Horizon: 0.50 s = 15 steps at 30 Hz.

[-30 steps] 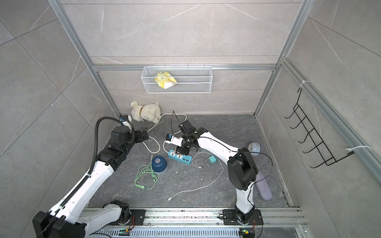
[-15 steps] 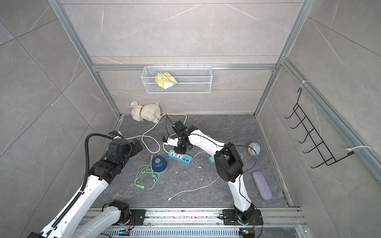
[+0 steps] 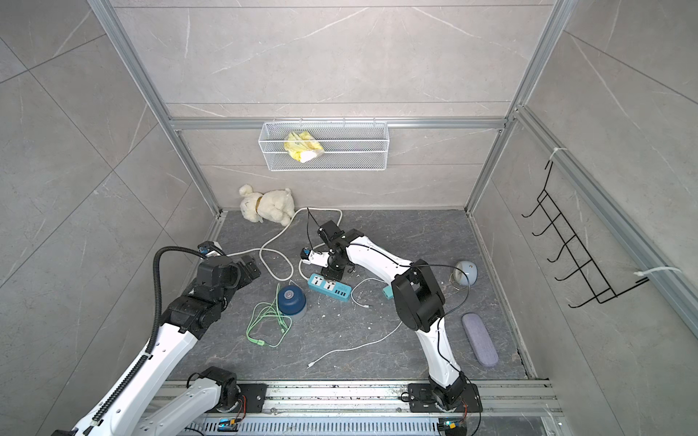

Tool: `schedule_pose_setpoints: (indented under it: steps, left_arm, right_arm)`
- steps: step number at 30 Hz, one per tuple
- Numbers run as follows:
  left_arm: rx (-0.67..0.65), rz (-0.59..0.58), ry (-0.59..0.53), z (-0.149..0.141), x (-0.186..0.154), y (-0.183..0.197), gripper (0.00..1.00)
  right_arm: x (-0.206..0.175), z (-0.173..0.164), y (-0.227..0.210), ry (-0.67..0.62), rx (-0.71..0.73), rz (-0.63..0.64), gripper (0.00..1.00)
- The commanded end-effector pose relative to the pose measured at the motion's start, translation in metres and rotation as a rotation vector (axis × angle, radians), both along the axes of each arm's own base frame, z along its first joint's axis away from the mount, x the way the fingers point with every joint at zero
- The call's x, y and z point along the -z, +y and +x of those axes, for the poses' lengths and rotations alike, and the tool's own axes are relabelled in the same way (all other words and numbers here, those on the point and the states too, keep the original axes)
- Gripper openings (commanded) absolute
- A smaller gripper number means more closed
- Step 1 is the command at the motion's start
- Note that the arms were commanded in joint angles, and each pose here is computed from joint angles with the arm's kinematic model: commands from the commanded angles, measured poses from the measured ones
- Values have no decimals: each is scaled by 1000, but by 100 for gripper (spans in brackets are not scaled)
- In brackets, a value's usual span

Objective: Charge the cordless meat grinders
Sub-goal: Insert the plug into the socket.

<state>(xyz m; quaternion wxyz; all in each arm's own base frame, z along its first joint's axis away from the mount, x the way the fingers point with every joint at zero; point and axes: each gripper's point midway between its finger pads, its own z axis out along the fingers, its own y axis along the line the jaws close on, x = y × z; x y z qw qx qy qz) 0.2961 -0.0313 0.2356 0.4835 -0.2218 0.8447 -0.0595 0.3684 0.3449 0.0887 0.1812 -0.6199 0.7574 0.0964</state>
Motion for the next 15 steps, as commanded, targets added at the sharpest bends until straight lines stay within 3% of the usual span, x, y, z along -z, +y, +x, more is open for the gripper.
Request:
schedule_pose_setpoints:
  steps: [1, 15]
  left_arm:
    - [-25, 7, -22, 4, -4, 4, 100]
    - [-32, -3, -21, 5, -2, 4, 100]
  right_arm:
    - [9, -3, -4, 33, 16, 2, 0]
    - [17, -17, -7, 107, 17, 19, 0]
